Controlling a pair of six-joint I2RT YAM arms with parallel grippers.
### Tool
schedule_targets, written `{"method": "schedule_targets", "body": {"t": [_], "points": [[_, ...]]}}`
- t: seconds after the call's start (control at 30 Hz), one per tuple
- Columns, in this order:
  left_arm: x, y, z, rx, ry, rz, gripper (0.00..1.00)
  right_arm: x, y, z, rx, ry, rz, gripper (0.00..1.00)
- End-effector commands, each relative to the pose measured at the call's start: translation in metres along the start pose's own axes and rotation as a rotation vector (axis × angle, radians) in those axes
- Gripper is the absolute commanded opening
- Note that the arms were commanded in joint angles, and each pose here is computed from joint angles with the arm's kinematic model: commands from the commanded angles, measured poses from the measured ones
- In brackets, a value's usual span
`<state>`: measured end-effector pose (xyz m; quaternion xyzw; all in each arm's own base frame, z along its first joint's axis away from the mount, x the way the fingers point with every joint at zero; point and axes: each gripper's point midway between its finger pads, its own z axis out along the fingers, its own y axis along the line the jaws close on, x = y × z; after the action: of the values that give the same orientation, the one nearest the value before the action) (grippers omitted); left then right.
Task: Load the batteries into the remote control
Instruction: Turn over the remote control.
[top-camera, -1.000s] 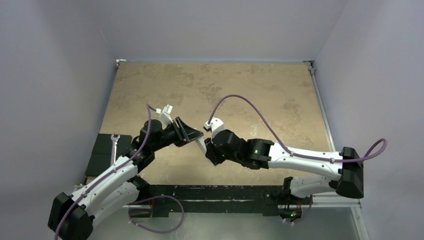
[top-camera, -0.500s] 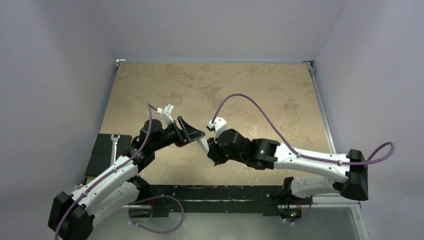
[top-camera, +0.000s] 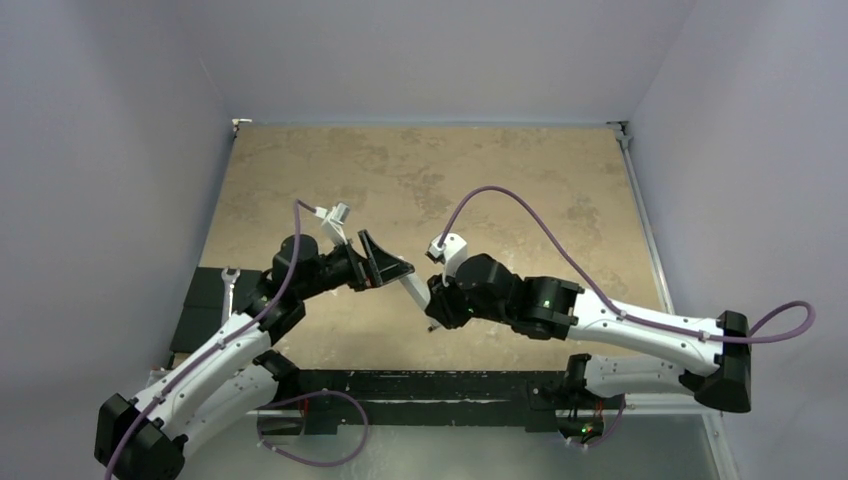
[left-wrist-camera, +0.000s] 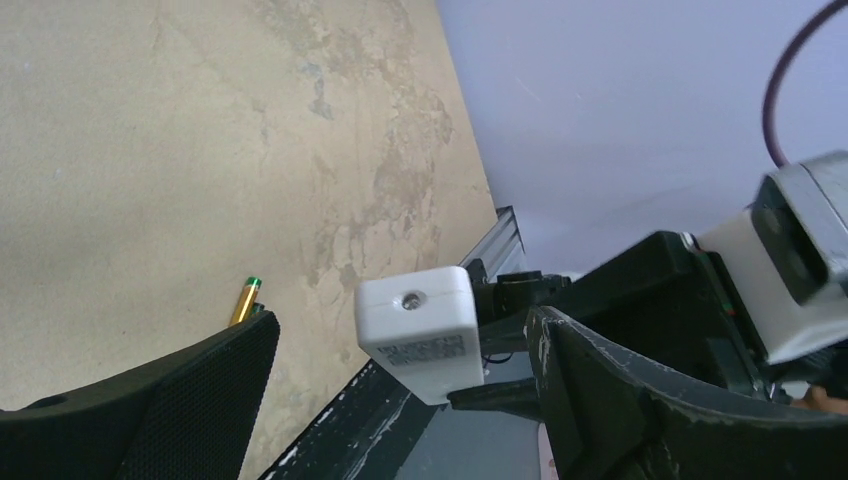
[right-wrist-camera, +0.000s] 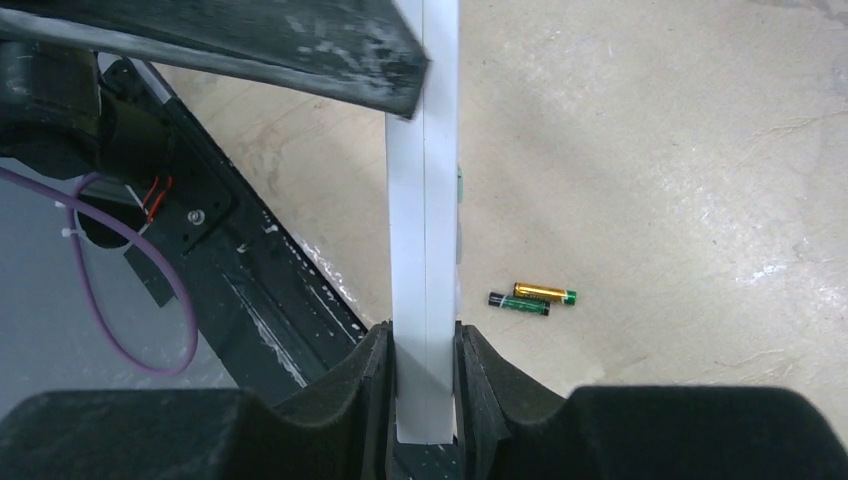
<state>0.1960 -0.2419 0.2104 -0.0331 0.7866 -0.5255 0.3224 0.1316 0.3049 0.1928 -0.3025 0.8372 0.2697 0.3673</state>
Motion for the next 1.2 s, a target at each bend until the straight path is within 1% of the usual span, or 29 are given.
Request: {"method": "schedule_targets", "body": {"t": [0.0,0.1,0.17,0.4,0.6,0.73,0.9,1.07,1.17], "points": [[-0.006,-0.041,-0.012,0.142,0.03,0.15,0.95,-0.004,0.0,-0.014,-0.062,-0.018,-0.019,0.0],[0.0,-0.05,-0.016,0.185,0.082,0.204,0.95,-0.005,0.003,-0.021,-0.109,-0.02,-0.016,0.0],[0.007,-0.045,-0.018,0.158,0.13,0.227,0.95,-0.007,0.005,-0.027,-0.142,-0.03,-0.013,0.0],[0.011,-0.061,-0.03,0.202,0.186,0.32,0.95,-0.012,0.014,-0.05,-0.296,-0.044,-0.01,0.0],[0.02,-0.081,-0.043,0.309,0.252,0.365,0.95,-0.012,0.033,-0.06,-0.434,-0.035,-0.028,0.0],[0.029,-0.088,-0.049,0.37,0.309,0.374,0.98,-0.01,0.048,-0.068,-0.535,-0.022,-0.056,0.0],[0.038,-0.091,-0.055,0.42,0.362,0.382,0.99,-0.011,0.059,-0.076,-0.607,-0.019,-0.07,0.0],[0.044,-0.09,-0.06,0.433,0.382,0.387,0.99,-0.014,0.062,-0.072,-0.617,0.0,-0.066,0.0],[0.046,-0.089,-0.062,0.437,0.387,0.387,0.96,-0.015,0.065,-0.069,-0.628,0.017,-0.062,0.0]]}}
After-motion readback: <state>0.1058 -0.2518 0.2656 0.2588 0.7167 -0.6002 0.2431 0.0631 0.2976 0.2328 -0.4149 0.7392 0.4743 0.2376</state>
